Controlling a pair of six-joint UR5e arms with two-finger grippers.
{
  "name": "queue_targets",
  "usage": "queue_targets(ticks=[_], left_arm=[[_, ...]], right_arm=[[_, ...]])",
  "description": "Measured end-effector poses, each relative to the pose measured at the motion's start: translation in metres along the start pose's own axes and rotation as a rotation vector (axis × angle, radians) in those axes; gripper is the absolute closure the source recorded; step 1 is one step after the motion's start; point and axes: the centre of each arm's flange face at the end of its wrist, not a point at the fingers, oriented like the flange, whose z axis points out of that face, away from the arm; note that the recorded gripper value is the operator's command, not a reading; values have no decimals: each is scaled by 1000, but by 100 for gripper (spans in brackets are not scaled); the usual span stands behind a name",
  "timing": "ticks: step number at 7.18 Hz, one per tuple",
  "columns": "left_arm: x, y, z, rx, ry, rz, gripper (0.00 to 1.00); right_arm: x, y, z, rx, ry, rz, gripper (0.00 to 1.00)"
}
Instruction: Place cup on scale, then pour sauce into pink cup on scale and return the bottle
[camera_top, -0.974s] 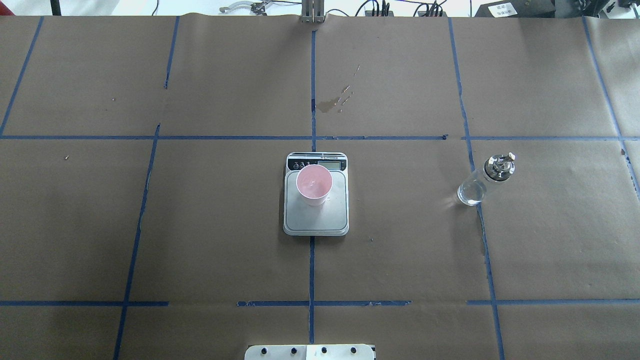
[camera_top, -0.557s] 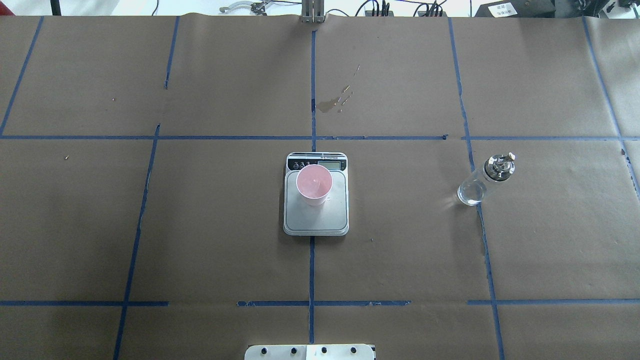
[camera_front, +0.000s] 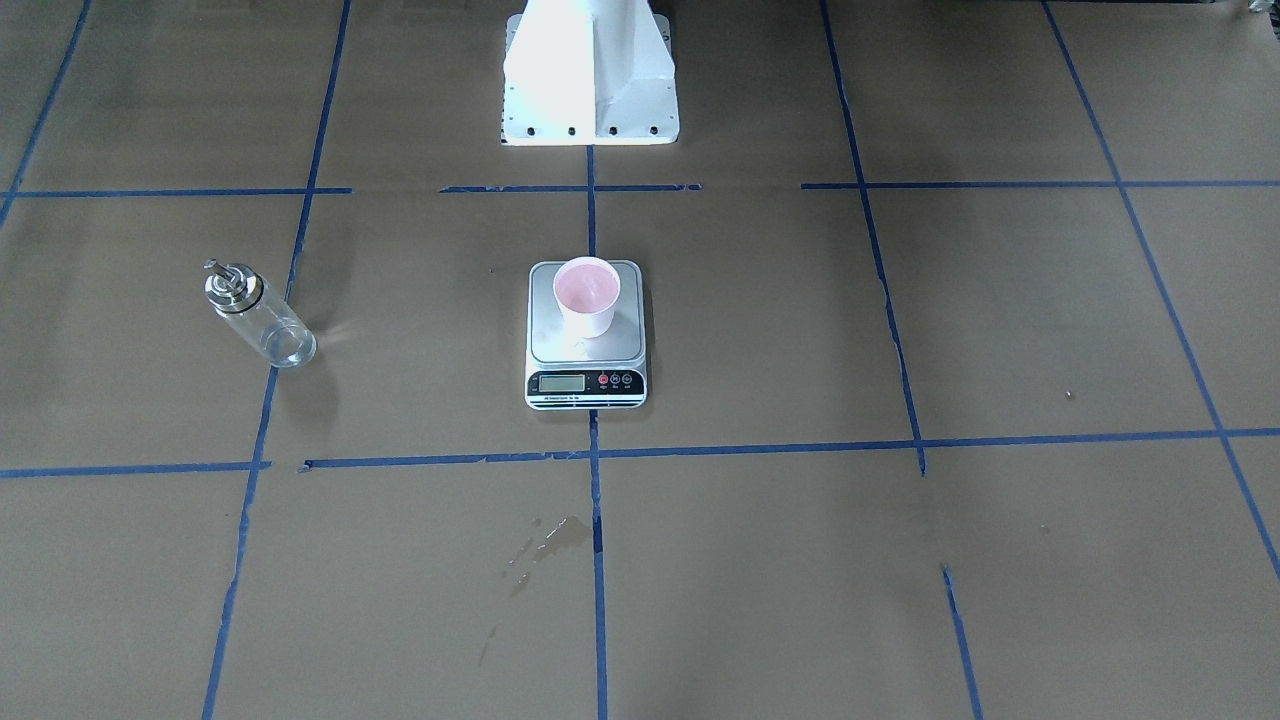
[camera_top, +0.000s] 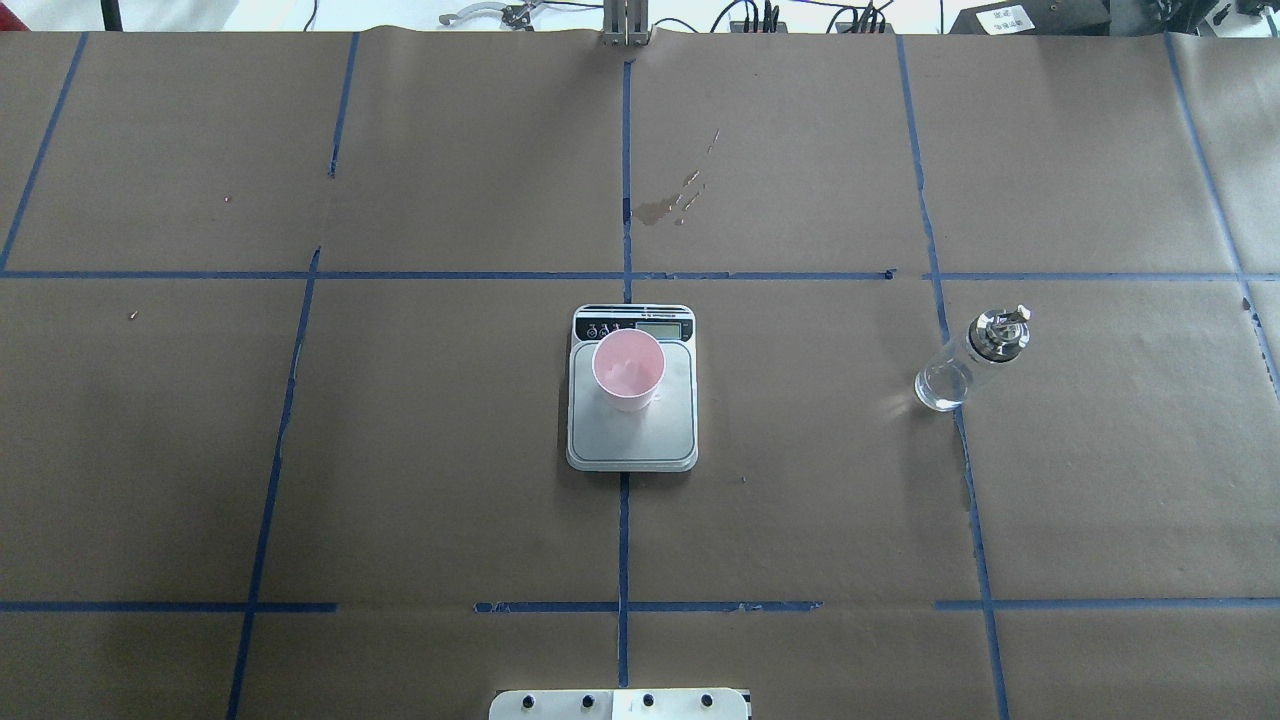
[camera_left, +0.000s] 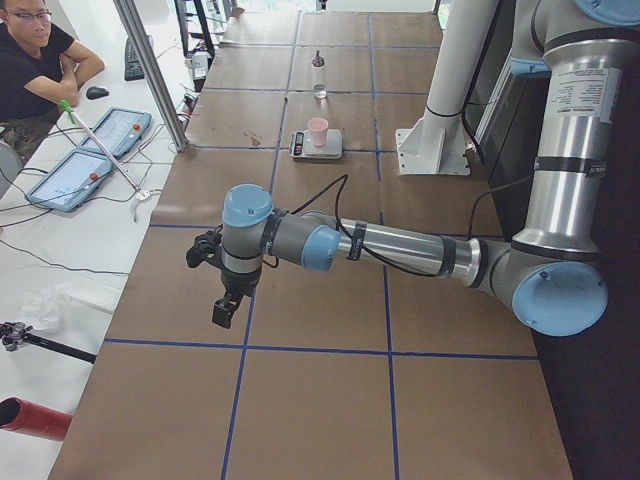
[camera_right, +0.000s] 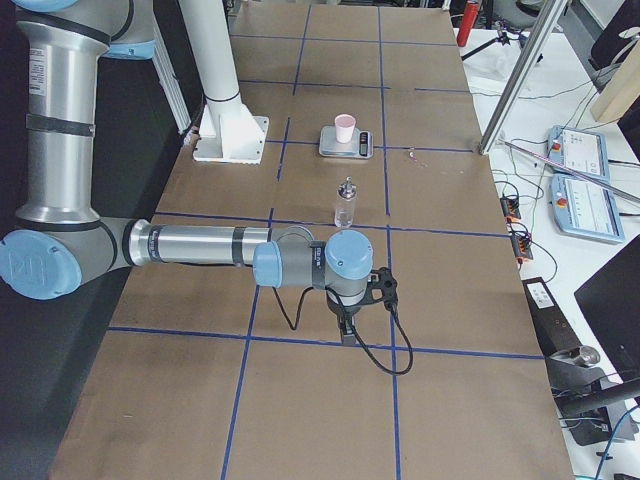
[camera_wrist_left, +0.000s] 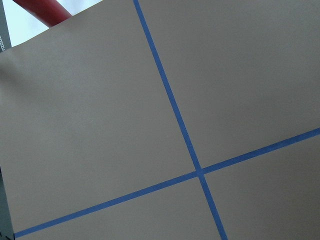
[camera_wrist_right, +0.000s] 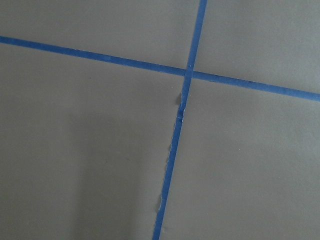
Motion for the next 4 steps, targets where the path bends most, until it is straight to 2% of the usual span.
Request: queue_targets(ticks=[2, 4], left_arm=[[-4, 7, 7, -19, 4, -12, 0], [-7, 16, 13, -66, 12, -29, 0]], right_arm=[[12, -10, -19, -50, 4, -29, 0], [23, -5, -25, -56, -1, -23, 0]])
